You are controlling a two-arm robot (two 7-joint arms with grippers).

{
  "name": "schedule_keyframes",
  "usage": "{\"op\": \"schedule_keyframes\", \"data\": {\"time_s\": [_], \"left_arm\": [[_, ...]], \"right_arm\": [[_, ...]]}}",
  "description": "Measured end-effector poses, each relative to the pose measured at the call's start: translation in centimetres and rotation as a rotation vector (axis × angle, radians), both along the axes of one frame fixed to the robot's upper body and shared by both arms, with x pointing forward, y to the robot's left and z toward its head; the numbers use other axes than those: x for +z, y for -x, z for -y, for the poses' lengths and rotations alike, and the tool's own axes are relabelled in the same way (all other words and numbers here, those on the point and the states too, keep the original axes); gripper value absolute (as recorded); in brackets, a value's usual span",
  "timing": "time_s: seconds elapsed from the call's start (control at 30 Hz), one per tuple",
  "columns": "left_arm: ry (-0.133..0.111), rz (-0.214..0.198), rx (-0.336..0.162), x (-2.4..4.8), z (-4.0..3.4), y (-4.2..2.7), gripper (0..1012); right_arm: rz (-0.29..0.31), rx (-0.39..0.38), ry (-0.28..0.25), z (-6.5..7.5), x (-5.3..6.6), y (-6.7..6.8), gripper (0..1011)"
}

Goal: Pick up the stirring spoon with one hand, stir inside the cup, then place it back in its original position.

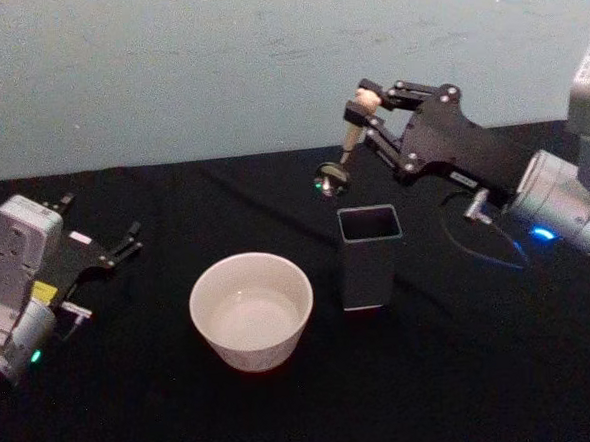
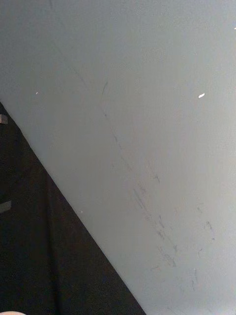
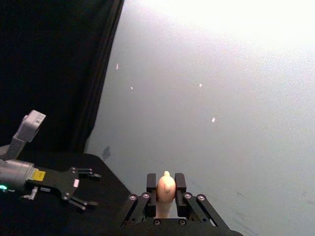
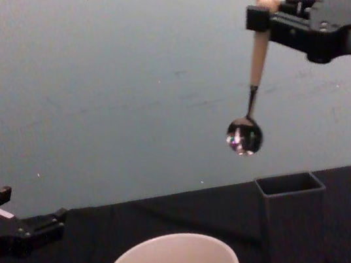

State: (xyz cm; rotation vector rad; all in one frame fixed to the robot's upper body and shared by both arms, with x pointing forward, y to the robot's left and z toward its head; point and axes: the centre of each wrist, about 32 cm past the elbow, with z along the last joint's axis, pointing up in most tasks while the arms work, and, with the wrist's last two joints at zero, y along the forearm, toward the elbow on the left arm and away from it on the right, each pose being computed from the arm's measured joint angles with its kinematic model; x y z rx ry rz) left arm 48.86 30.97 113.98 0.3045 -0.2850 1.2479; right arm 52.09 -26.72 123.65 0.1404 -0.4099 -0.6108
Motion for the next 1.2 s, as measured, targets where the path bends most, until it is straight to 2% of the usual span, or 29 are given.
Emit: {"op": "schedule_keyframes", "data": {"time_s": [0.27, 0.57, 1.2], "left_arm": [[0.000, 0.000, 0.000, 0.00, 0.00, 0.00, 1001], [0.000, 0.000, 0.000, 0.00, 0.00, 0.00, 1001], [0.000, 0.000, 0.000, 0.00, 0.00, 0.00, 1001]], "right_arm": [[-0.006, -0.032, 0.010, 1.6, 0.0, 1.2, 214], [-0.041, -0.051, 0.023, 2.6, -0.6, 2.2, 214], [-0.117, -0.063, 0.059, 2.2, -2.4, 2.0, 214]]}}
